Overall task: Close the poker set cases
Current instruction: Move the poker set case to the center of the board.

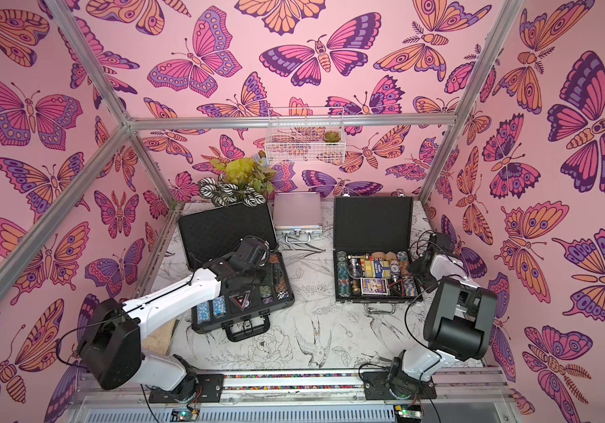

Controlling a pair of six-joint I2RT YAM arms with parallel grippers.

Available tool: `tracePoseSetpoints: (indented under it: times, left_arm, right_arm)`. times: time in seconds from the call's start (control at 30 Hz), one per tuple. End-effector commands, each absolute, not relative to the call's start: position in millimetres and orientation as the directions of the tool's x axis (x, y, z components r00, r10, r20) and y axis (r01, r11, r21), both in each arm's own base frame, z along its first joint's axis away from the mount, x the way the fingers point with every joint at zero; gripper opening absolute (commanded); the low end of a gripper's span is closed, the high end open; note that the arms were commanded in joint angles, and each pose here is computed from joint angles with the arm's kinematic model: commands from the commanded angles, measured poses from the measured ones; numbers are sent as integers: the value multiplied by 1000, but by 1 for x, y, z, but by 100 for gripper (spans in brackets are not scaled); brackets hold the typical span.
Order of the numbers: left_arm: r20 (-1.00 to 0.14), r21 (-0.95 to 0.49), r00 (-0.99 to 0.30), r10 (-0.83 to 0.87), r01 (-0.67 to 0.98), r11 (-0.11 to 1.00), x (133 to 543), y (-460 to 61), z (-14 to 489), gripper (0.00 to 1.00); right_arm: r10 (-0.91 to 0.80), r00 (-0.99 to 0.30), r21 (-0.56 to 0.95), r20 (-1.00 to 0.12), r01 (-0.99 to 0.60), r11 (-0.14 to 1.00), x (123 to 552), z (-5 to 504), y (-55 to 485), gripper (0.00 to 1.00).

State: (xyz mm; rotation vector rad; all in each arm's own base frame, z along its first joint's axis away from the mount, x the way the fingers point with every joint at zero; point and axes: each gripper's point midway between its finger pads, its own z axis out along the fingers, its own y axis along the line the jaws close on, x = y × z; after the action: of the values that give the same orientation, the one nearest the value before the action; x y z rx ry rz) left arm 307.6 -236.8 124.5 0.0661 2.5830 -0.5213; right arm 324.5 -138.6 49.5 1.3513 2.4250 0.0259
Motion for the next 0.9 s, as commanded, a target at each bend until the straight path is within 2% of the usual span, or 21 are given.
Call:
tracePoseSetpoints:
  times: [0.0,0.5,0.87]
  left_arm:
    - [-501,-352,-864,-47,154,923,309,-234,129,75]
    - [-502,-355,-863,-53,149,923,310,-232,129,75]
    - [-510,-358,-859,-49,160,920,316,-237,134,75]
  right_arm:
    - [835,-495,220,-239,810,544,324,36,-132,65]
    - [838,-539,326,-84,780,535,321,14,-97,60]
    - [811,-581,349,-63,749,564,311,17,-74,59]
